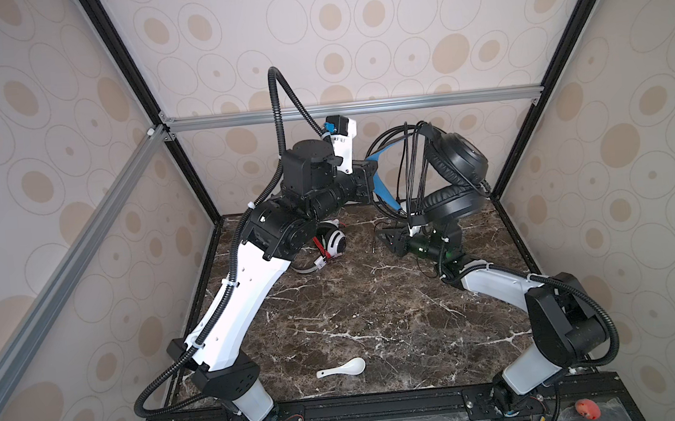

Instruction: Wrap the headphones

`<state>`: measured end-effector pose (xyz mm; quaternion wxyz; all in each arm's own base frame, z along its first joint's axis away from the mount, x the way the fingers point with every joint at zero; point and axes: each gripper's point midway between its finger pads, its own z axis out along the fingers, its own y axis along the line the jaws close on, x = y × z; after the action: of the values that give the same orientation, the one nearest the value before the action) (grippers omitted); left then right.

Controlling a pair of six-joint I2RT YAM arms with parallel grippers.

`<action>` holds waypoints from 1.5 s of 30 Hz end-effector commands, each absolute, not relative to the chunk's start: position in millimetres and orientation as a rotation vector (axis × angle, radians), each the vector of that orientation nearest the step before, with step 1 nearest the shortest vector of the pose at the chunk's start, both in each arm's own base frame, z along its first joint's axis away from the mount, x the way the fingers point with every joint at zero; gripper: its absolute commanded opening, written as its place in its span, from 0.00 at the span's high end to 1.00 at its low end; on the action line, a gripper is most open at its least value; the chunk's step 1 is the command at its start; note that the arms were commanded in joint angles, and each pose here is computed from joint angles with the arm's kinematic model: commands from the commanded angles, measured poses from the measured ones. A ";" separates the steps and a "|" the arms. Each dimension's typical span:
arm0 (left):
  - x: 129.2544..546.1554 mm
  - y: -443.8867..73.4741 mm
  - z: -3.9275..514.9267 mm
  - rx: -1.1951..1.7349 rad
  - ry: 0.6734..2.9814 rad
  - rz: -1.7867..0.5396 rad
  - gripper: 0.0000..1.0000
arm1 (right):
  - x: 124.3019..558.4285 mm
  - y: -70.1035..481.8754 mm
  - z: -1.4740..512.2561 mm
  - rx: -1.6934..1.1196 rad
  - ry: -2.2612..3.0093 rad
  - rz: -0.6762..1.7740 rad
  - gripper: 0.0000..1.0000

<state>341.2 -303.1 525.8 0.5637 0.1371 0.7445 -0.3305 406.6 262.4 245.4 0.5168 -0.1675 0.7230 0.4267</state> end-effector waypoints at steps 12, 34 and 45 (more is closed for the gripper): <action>331.7 -289.7 576.4 0.285 1.599 -0.831 1.00 | 379.8 255.9 246.9 -0.462 1.743 1.056 0.54; 330.4 -292.5 575.5 0.282 1.591 -0.863 1.00 | 411.8 248.8 229.5 -0.298 1.797 1.004 0.60; 332.7 -294.5 572.0 0.286 1.598 -0.858 1.00 | 421.5 248.2 234.9 -0.267 1.774 0.999 0.71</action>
<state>344.1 -305.1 525.9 0.5672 0.1403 0.7406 -0.3319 411.8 249.6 218.7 0.4950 -0.1177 0.7552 0.4133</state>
